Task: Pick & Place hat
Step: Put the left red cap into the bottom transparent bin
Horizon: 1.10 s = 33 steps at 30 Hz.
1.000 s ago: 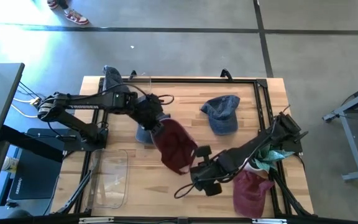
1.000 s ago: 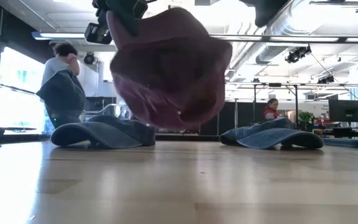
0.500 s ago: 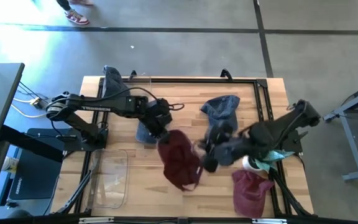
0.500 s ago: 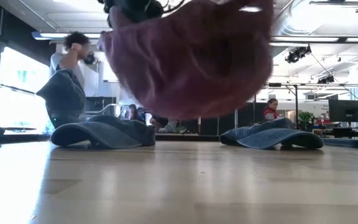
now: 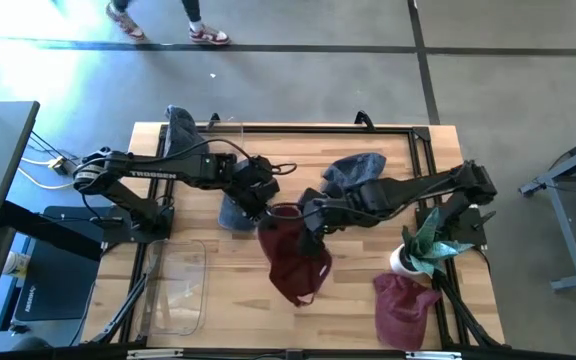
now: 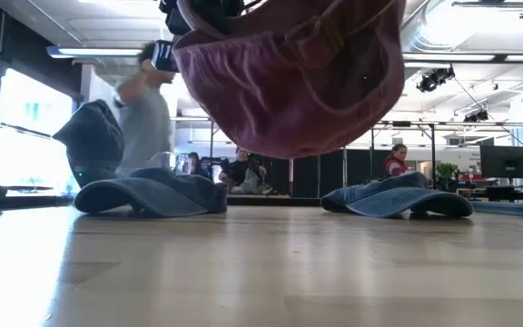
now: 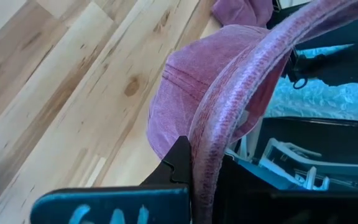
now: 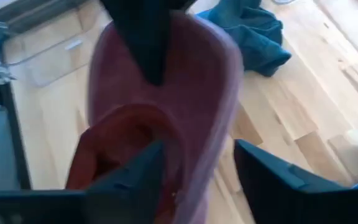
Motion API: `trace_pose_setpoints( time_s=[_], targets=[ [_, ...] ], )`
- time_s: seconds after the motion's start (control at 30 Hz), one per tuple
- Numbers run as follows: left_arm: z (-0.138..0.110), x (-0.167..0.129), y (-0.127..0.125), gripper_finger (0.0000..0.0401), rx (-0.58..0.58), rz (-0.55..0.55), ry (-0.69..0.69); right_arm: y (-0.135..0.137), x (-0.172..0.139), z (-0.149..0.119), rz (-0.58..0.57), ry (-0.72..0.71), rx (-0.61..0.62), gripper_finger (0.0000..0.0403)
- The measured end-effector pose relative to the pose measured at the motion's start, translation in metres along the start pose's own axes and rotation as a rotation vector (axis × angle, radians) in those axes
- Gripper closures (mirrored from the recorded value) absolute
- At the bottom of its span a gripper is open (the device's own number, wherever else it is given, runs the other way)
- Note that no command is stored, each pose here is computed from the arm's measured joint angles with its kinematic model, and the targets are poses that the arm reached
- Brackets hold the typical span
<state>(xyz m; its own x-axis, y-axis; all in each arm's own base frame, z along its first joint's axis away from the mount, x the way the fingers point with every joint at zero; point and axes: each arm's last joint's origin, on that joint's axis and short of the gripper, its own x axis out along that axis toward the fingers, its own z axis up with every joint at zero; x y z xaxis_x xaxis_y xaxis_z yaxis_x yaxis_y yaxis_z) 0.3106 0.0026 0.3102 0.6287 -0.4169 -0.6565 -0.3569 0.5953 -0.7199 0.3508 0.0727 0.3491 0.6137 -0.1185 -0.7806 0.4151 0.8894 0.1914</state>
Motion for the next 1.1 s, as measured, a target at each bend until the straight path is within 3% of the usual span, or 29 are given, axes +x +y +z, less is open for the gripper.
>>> trace_pose_setpoints(
  time_s=[0.23, 0.37, 0.53, 0.73, 0.87, 0.97, 1.1],
  targets=[
    [0.000, 0.001, 0.001, 0.0400, 0.036, 0.024, -0.011, -0.009, 0.019, -0.007, 0.003, -0.021, 0.041, 0.0385],
    [0.001, 0.001, 0.002, 0.0377, 0.128, 0.050, -0.034, -0.017, 0.029, -0.022, 0.052, -0.061, 0.156, 0.0377],
    [0.003, 0.000, 0.000, 0.0298, 0.196, 0.042, -0.063, -0.027, 0.037, -0.052, 0.090, -0.062, 0.312, 0.0392],
    [0.016, -0.028, 0.006, 0.0213, 0.155, 0.066, -0.089, -0.047, 0.038, -0.089, 0.057, -0.013, 0.499, 0.0395],
    [0.010, -0.066, -0.009, 0.0207, 0.245, 0.188, -0.157, -0.060, 0.035, -0.100, 0.090, -0.026, 0.606, 0.0390],
    [-0.006, -0.077, -0.030, 0.0218, 0.384, 0.237, -0.184, -0.070, 0.030, -0.100, 0.133, -0.070, 0.661, 0.0396],
    [-0.049, -0.076, -0.058, 0.0237, 0.619, 0.258, -0.175, -0.089, 0.033, -0.098, 0.196, -0.094, 0.738, 0.0394]
  ],
)
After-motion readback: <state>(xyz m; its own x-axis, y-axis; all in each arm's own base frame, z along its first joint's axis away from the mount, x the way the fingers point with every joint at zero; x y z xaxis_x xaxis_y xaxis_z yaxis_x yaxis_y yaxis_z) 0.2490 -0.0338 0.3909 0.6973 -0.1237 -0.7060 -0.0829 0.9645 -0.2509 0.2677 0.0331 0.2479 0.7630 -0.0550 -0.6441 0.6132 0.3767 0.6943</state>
